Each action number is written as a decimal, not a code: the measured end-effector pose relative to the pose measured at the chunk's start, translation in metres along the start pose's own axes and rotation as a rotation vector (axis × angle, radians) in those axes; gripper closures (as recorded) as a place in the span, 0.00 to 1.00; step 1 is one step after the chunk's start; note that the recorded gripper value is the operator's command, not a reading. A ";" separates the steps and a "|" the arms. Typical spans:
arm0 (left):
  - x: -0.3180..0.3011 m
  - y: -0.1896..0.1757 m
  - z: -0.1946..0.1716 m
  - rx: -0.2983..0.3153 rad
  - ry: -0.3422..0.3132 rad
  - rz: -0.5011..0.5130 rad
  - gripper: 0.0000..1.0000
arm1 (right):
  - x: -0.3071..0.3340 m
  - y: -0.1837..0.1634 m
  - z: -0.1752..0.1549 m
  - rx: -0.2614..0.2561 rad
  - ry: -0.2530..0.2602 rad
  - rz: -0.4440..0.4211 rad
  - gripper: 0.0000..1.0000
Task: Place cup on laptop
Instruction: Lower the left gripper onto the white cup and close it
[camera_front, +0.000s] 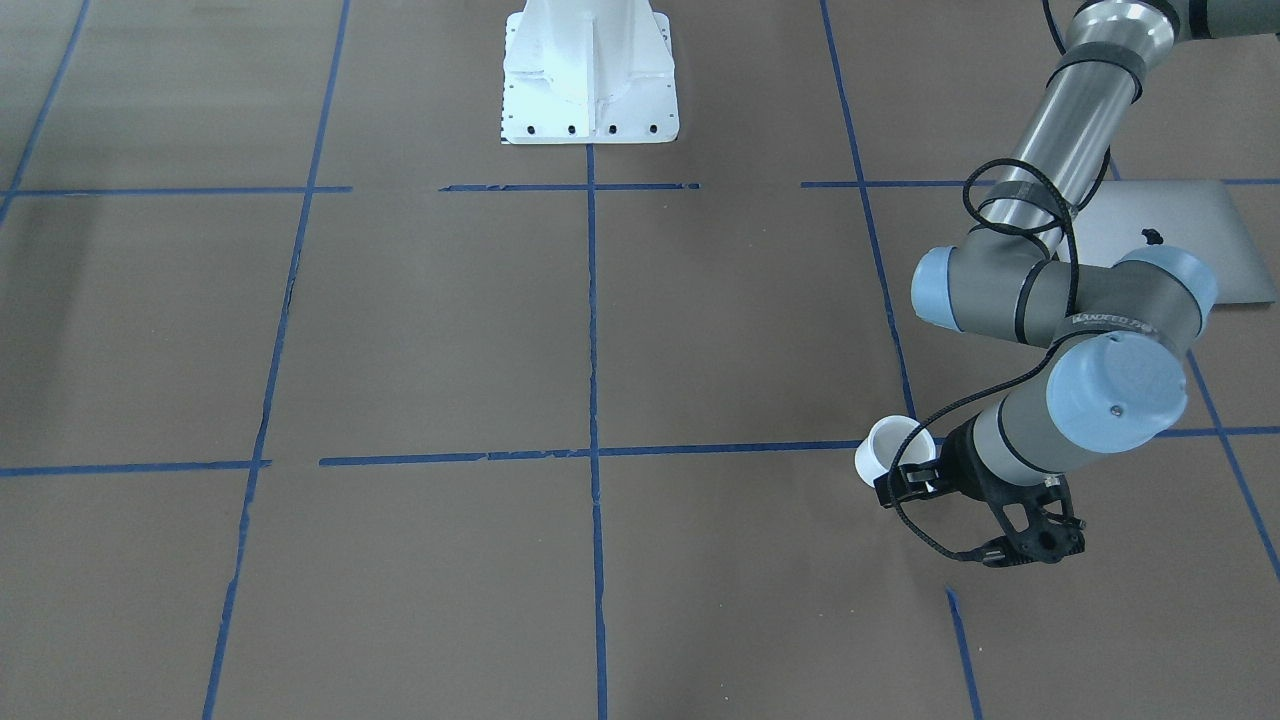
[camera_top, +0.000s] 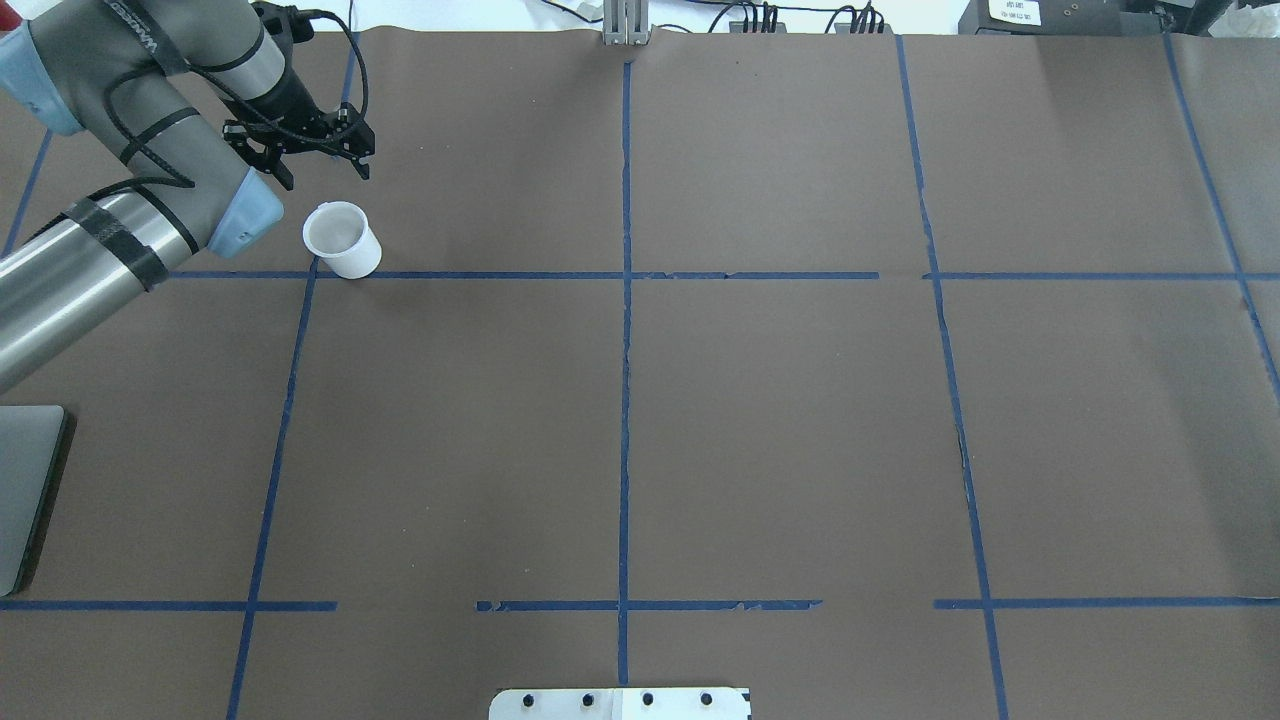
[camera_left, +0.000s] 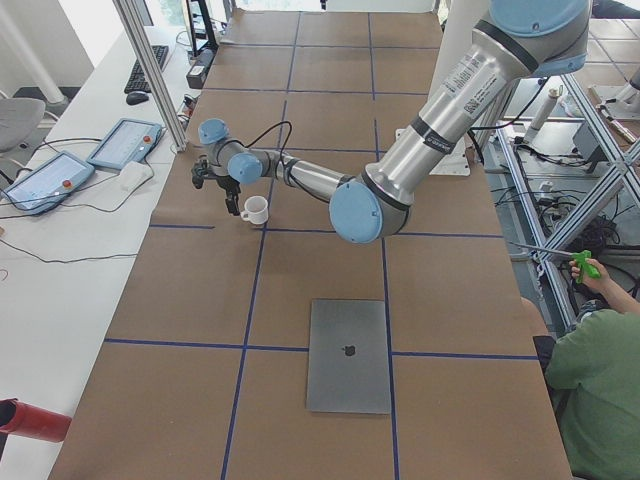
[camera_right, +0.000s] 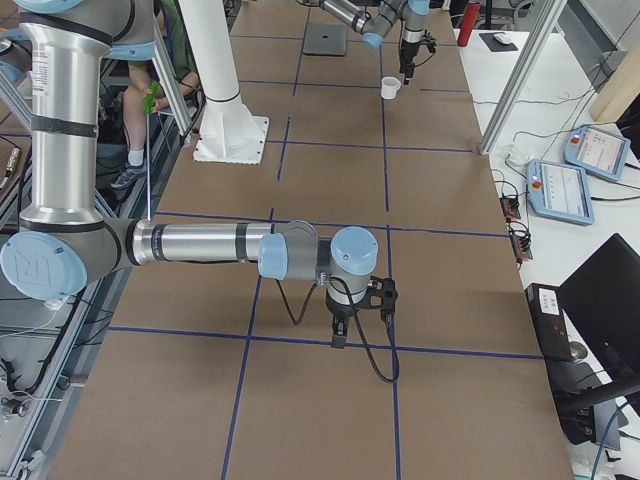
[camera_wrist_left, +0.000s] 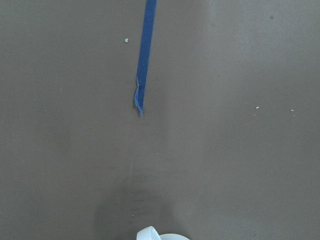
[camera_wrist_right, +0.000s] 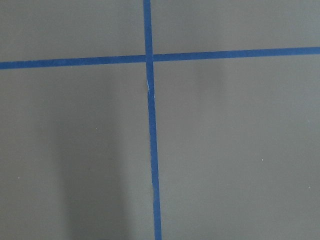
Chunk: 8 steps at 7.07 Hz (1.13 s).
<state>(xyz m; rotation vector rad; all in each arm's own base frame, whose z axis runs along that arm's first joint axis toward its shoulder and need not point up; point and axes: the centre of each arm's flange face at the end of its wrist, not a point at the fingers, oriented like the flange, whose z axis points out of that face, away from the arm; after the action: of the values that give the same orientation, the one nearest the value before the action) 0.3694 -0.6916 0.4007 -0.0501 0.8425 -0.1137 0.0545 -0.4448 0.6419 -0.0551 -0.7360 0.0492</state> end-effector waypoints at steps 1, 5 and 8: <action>0.001 0.005 0.008 -0.009 -0.005 0.004 0.00 | 0.000 0.000 0.000 0.000 0.000 0.000 0.00; -0.011 0.008 0.025 -0.012 -0.006 0.009 0.00 | 0.000 0.000 0.000 0.000 0.000 0.000 0.00; -0.011 0.011 0.033 -0.016 -0.003 0.017 0.17 | 0.000 0.000 0.000 0.000 0.000 0.000 0.00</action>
<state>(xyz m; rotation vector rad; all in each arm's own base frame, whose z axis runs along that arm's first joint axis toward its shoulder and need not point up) 0.3876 -0.6793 0.4297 -0.0587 0.8407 -0.0911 0.0545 -0.4448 0.6419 -0.0551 -0.7359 0.0492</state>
